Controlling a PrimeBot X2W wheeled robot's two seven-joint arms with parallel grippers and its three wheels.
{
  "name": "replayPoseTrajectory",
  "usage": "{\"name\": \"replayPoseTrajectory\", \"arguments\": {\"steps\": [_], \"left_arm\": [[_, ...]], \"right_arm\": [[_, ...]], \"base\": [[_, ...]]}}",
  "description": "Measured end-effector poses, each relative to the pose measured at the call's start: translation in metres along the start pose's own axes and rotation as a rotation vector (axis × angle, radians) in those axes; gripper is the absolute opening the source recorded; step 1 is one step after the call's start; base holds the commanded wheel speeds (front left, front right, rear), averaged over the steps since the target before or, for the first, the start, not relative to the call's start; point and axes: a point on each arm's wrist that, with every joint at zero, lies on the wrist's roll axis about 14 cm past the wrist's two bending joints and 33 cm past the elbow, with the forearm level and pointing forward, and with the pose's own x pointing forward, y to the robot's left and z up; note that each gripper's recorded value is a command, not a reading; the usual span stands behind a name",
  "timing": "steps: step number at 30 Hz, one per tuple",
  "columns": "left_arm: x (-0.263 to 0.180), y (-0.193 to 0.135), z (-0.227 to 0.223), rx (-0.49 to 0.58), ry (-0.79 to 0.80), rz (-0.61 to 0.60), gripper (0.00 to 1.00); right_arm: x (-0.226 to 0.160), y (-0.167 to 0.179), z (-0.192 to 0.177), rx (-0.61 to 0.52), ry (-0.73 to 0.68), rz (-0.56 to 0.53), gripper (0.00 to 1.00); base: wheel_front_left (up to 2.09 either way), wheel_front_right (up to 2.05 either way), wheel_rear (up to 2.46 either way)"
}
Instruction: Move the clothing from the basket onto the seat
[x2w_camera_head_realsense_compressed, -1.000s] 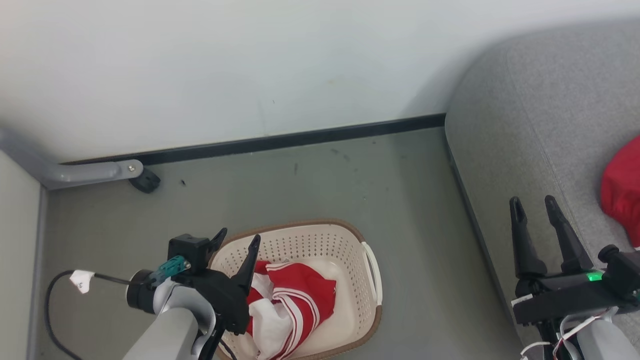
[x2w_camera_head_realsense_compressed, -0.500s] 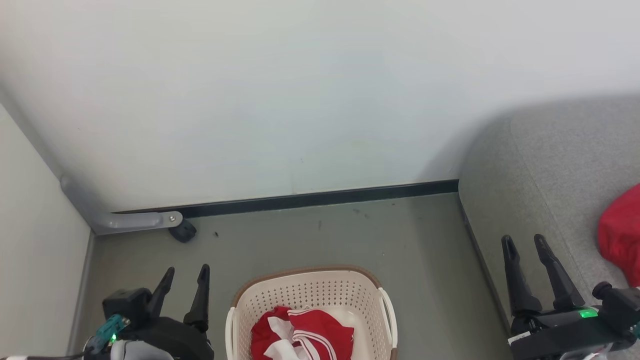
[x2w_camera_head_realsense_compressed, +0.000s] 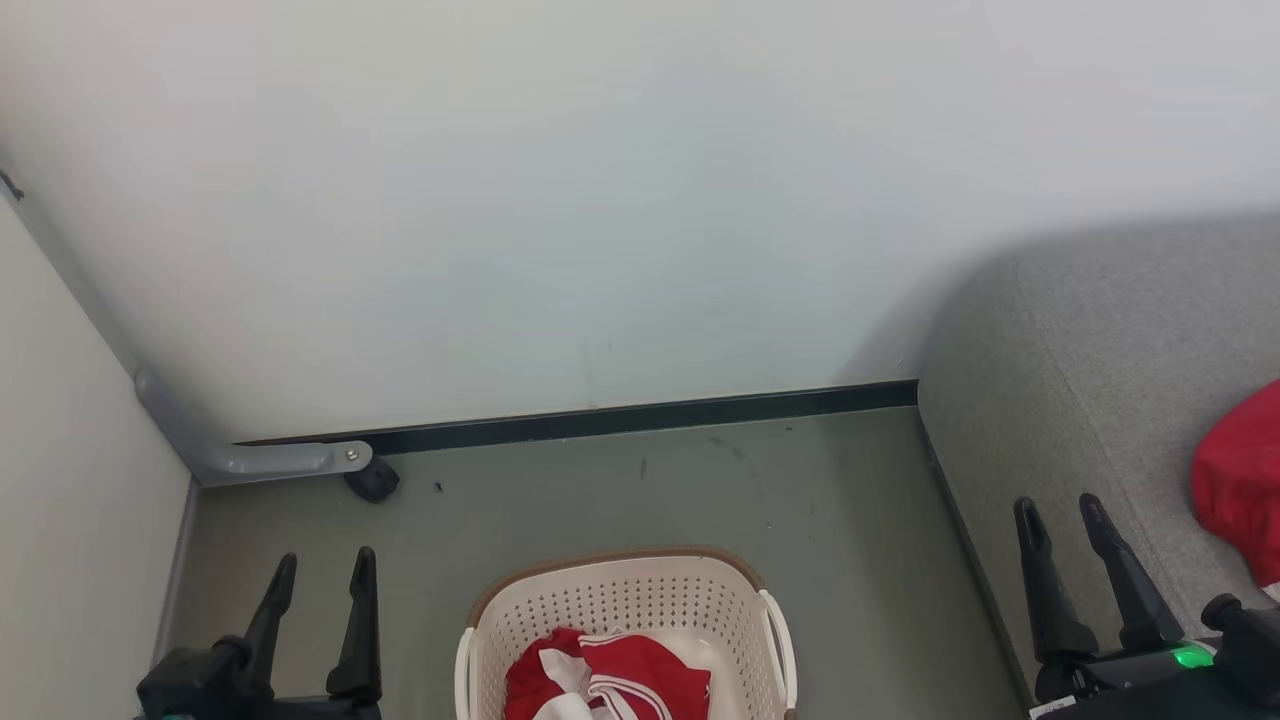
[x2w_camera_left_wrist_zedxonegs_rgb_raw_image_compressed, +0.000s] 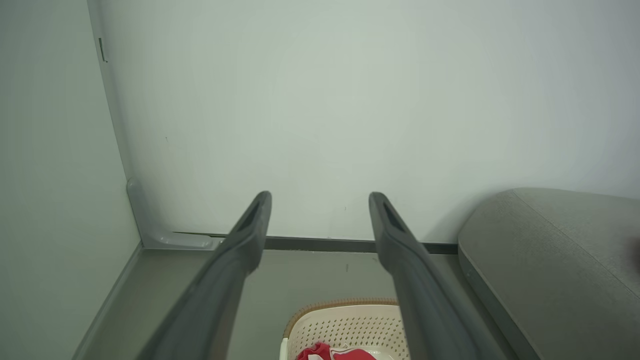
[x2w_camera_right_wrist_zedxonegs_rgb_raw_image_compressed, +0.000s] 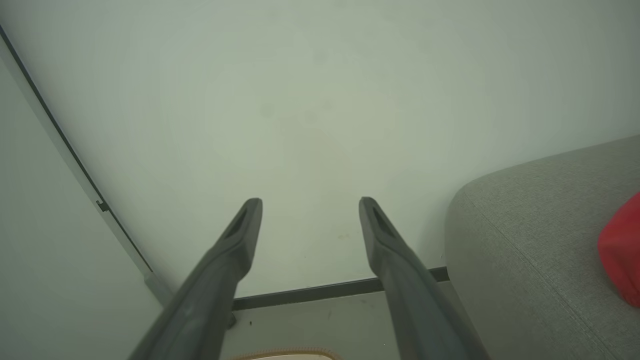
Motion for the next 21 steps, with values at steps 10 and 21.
{"name": "replayPoseTrajectory", "arguments": {"steps": [10, 21], "left_arm": [[-0.003, -0.009, 0.024, 0.006, -0.084, -0.021, 1.00], [-0.006, -0.010, 0.021, -0.007, -0.080, -0.022, 1.00]], "right_arm": [[0.002, 0.000, 0.003, -0.002, -0.010, 0.004, 1.00], [0.005, -0.001, -0.002, -0.006, 0.001, 0.005, 1.00]], "base": [[0.00, 0.00, 0.00], [0.00, 0.00, 0.00]]}}
